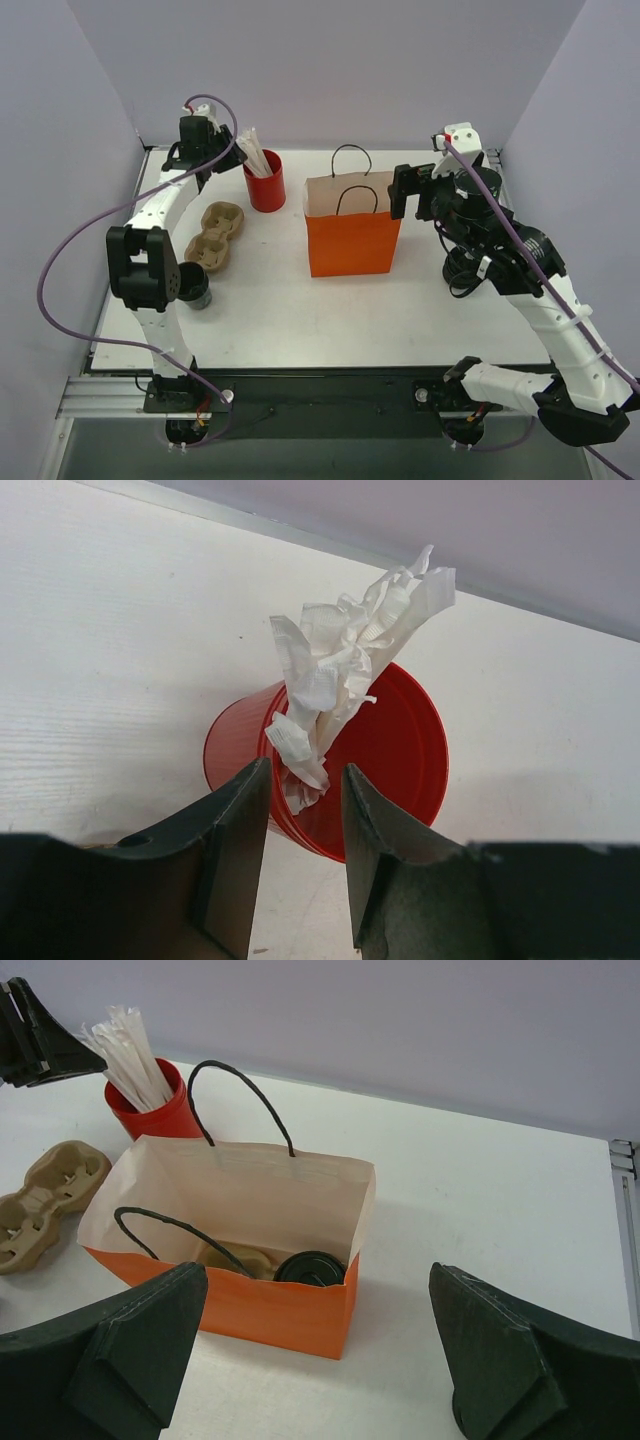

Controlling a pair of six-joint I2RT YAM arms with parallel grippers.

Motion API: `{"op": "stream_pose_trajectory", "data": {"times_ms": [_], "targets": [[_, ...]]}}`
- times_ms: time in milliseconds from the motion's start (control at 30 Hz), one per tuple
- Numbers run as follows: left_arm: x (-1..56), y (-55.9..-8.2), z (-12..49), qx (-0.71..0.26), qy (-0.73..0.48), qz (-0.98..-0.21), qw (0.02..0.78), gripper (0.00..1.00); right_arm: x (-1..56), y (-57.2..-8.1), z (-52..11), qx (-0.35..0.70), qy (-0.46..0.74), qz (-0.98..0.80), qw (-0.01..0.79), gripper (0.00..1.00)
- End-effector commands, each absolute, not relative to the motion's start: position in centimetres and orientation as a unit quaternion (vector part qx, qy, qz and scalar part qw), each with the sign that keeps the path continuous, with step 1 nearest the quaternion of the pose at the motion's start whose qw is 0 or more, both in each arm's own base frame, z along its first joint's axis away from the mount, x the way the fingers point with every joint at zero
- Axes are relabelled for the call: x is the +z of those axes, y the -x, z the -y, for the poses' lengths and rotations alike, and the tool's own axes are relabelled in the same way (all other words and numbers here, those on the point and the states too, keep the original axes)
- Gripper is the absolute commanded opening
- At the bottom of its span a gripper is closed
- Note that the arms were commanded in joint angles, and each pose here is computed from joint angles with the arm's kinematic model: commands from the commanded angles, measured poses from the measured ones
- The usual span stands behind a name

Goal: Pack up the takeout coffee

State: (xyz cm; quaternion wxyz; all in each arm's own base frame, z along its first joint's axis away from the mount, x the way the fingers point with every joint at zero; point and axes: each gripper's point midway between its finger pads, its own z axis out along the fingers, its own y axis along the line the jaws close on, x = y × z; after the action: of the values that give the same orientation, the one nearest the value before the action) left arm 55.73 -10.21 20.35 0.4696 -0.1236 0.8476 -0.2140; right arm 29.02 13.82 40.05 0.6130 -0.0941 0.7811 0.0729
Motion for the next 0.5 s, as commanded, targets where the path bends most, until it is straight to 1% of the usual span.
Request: {"op": "stream_pose_trajectory", "data": {"times_ms": [0,133,300,467], "targets": [[23.4,-57.5,9.8,-0.206,0.109,-0.824,0.517,0.44,41.1,-29.2,-13.7,0.064,0.101,-0.772,0.624,1.0],[23.1,-57.7,9.3,-0.197,0.108,-0.823,0.522,0.44,40.8,-29.4,-13.6,0.05,0.111,-0.773,0.622,1.0],[23.2,-58.0,9.7,-0.206,0.101,-0.819,0.525,0.34,40.1,-29.6,-13.7,0.044,0.117,-0.778,0.615,1.0],[23.2,-58.1,10.1,-0.215,0.09,-0.817,0.528,0.33,39.6,-29.6,-13.7,0.042,0.121,-0.781,0.611,1.0]]}}
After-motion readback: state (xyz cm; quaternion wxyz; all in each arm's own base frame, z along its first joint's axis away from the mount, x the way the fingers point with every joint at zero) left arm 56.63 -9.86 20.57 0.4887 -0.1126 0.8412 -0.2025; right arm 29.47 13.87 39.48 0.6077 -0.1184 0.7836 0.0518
